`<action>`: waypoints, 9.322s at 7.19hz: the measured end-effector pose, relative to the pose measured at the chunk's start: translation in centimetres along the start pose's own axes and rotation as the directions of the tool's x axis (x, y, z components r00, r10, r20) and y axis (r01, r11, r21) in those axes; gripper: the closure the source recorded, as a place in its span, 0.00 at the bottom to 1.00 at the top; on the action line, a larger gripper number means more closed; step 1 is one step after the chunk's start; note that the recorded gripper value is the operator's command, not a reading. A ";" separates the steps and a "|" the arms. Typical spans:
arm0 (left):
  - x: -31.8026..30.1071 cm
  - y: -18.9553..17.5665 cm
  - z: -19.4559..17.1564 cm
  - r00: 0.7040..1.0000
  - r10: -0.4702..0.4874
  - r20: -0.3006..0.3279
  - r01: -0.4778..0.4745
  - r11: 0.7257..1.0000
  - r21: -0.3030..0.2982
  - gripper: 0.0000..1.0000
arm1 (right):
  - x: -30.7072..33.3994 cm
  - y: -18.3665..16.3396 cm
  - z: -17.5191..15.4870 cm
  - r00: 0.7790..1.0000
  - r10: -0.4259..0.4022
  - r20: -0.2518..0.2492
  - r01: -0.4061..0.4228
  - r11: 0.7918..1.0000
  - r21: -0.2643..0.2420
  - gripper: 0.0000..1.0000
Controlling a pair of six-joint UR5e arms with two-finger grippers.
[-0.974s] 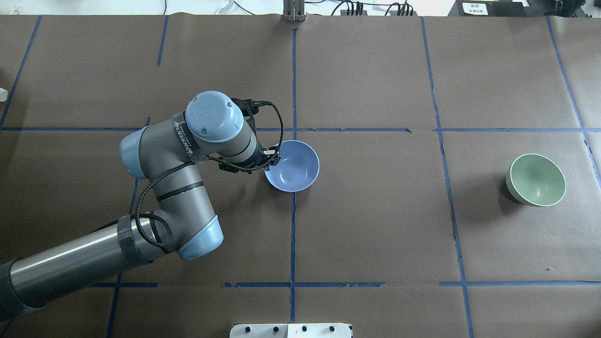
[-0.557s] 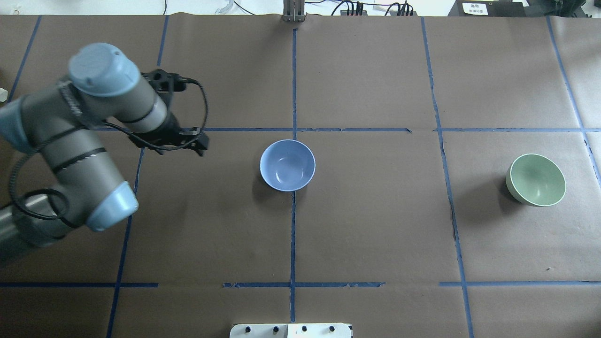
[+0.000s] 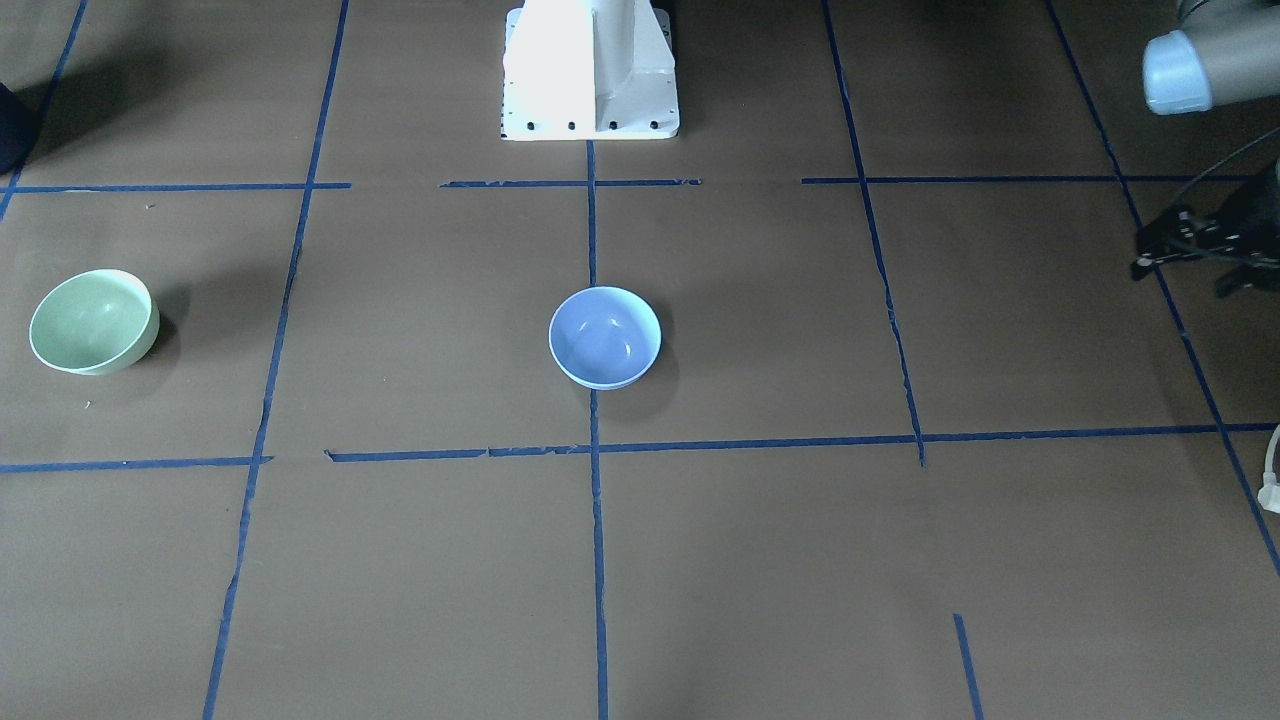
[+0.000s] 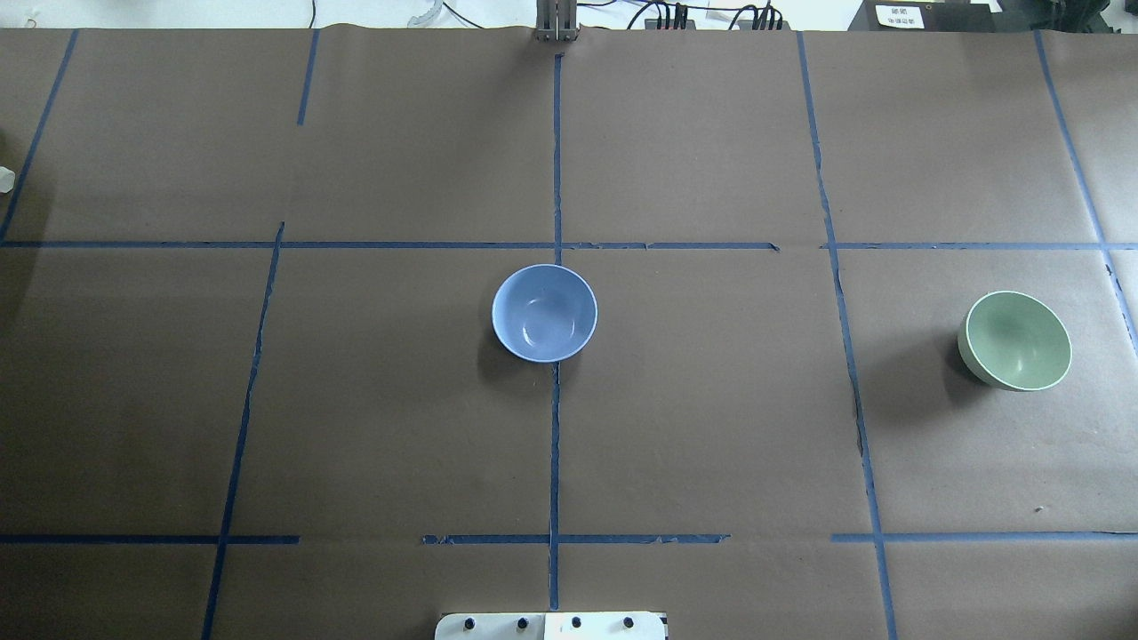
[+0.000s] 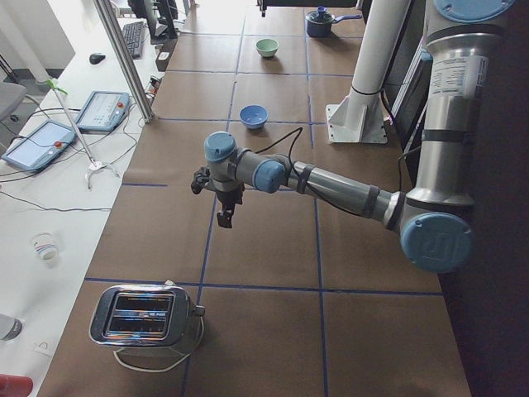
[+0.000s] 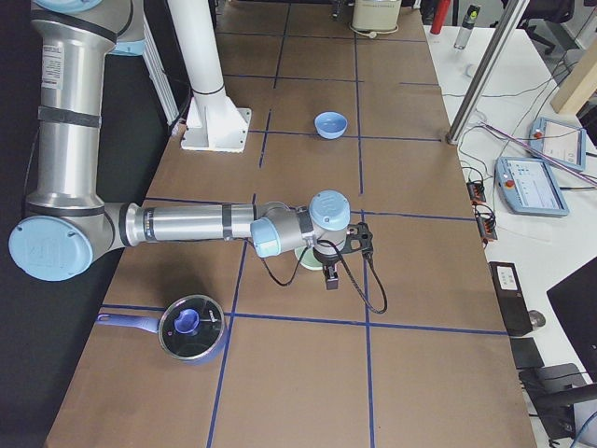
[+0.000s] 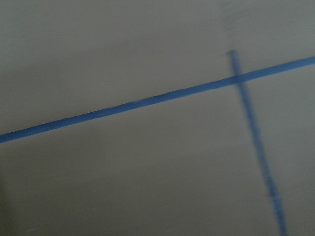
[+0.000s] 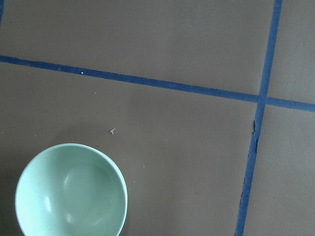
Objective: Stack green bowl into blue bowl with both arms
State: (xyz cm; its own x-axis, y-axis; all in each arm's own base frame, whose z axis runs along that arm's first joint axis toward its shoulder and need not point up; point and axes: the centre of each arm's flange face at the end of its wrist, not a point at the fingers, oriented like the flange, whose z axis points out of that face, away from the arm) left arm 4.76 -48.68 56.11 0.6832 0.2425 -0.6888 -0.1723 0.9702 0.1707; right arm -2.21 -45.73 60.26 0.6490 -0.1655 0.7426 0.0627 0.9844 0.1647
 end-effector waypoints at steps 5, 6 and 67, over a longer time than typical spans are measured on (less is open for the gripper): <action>-10.8 8.9 -2.4 0.997 -0.049 -0.061 0.048 0.999 -0.008 0.00 | -3.4 0.7 5.9 0.991 0.136 -0.006 -0.136 0.991 0.004 0.02; -10.9 8.9 -2.3 0.997 -0.048 -0.062 0.048 0.999 -0.006 0.00 | -3.7 1.2 8.7 0.990 0.139 0.004 -0.139 0.990 0.022 0.08; -11.1 8.2 -0.9 0.986 -0.164 -0.019 0.163 0.986 -0.043 0.00 | 7.9 0.7 -2.0 0.996 0.067 -0.062 -0.071 0.996 -0.058 0.00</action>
State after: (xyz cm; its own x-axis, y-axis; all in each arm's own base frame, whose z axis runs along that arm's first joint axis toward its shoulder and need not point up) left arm -4.91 -43.40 64.53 0.6884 0.0798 -0.7209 -0.0889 0.9957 0.0253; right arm 4.46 -46.24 64.99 0.6971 -0.0949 0.7106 0.0602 0.9955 0.0739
